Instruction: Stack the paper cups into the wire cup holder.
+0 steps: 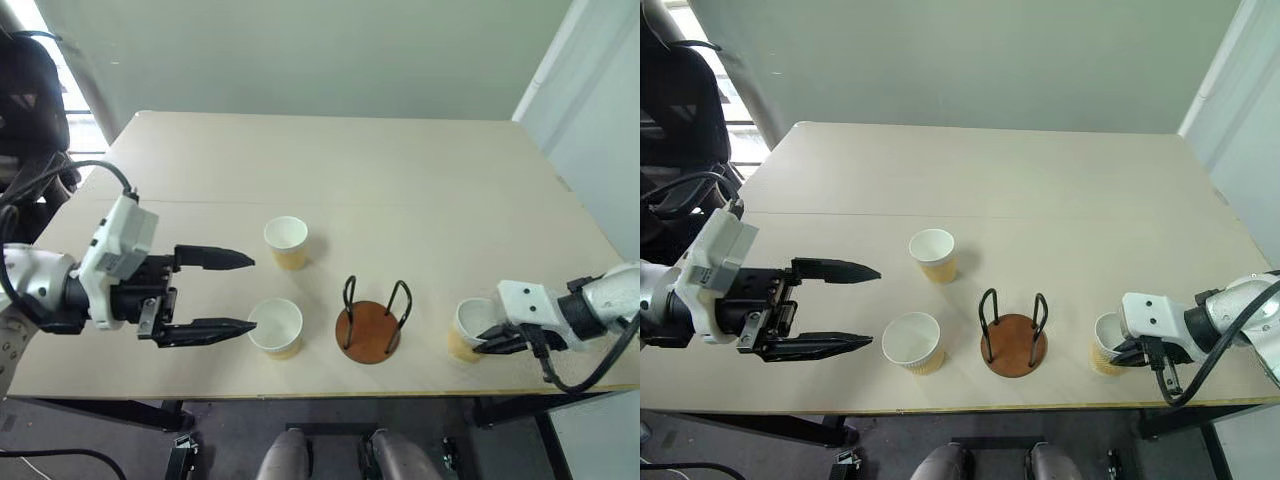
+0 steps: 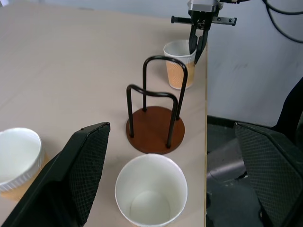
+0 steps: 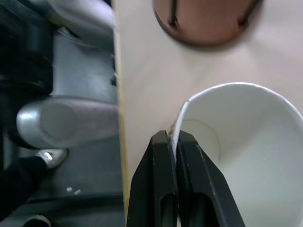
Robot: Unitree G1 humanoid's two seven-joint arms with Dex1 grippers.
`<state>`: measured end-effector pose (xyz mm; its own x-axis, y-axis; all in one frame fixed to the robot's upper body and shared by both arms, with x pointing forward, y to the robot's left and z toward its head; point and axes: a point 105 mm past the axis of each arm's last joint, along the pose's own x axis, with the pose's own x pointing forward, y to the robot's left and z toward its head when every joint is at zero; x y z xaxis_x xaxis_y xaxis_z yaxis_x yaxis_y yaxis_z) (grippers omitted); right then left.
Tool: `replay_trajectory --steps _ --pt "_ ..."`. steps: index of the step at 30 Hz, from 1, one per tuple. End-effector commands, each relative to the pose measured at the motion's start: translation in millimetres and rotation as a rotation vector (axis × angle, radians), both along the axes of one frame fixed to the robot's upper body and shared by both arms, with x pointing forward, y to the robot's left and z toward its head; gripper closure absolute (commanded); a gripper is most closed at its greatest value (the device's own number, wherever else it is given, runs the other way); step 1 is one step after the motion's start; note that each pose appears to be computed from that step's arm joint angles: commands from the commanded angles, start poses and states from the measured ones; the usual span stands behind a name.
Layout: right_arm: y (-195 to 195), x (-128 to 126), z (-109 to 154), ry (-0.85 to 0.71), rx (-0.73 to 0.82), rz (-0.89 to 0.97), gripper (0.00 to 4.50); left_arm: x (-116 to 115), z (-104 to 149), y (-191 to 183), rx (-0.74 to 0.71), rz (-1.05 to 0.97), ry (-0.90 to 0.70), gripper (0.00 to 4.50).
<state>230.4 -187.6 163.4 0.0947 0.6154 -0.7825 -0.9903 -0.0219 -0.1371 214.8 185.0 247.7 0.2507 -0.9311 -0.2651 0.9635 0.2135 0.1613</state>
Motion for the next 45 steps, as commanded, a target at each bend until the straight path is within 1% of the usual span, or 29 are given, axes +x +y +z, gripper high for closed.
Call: replay_trajectory --steps 1,3,6,9,11,14,16,18,24,35,45 --pt "6.9 14.6 50.8 -0.136 0.067 0.047 4.48 -5.1 11.8 -0.6 0.003 -0.015 -0.038 0.00" --pt "14.9 28.5 77.9 -0.235 0.098 0.073 4.48 -5.0 5.5 -0.9 0.006 -0.011 -0.020 0.00" --pt "33.2 38.8 113.0 -0.338 0.148 0.154 4.48 -5.5 1.2 -3.1 0.004 -0.010 -0.009 0.00" --pt "56.9 39.8 136.1 -0.391 0.213 0.252 4.48 -6.9 0.1 -2.6 0.011 -0.009 -0.004 0.00" --pt "76.4 31.8 140.2 -0.379 0.256 0.346 4.48 -7.6 -1.7 -1.6 0.027 -0.006 0.001 0.00" --pt "100.7 13.3 131.2 -0.313 0.286 0.481 4.48 -9.5 -2.6 -0.4 0.044 -0.003 0.006 0.00" --pt "106.9 4.3 119.4 -0.261 0.273 0.544 4.48 -10.5 -2.3 0.1 0.048 -0.001 0.006 0.00" --pt "109.4 2.0 109.1 -0.239 0.250 0.570 4.48 -10.8 -2.0 0.2 0.049 0.002 0.006 0.00" --pt "110.3 8.7 93.2 -0.244 0.190 0.590 4.48 -12.8 -1.6 -0.2 0.054 0.004 0.003 0.00" --pt "108.7 11.5 79.1 -0.239 0.146 0.604 4.48 -15.9 -1.4 -0.4 0.062 0.012 0.000 0.00" --pt "110.2 18.0 68.6 -0.266 0.098 0.609 4.48 -16.4 -1.8 -0.1 0.067 0.019 -0.001 0.00"
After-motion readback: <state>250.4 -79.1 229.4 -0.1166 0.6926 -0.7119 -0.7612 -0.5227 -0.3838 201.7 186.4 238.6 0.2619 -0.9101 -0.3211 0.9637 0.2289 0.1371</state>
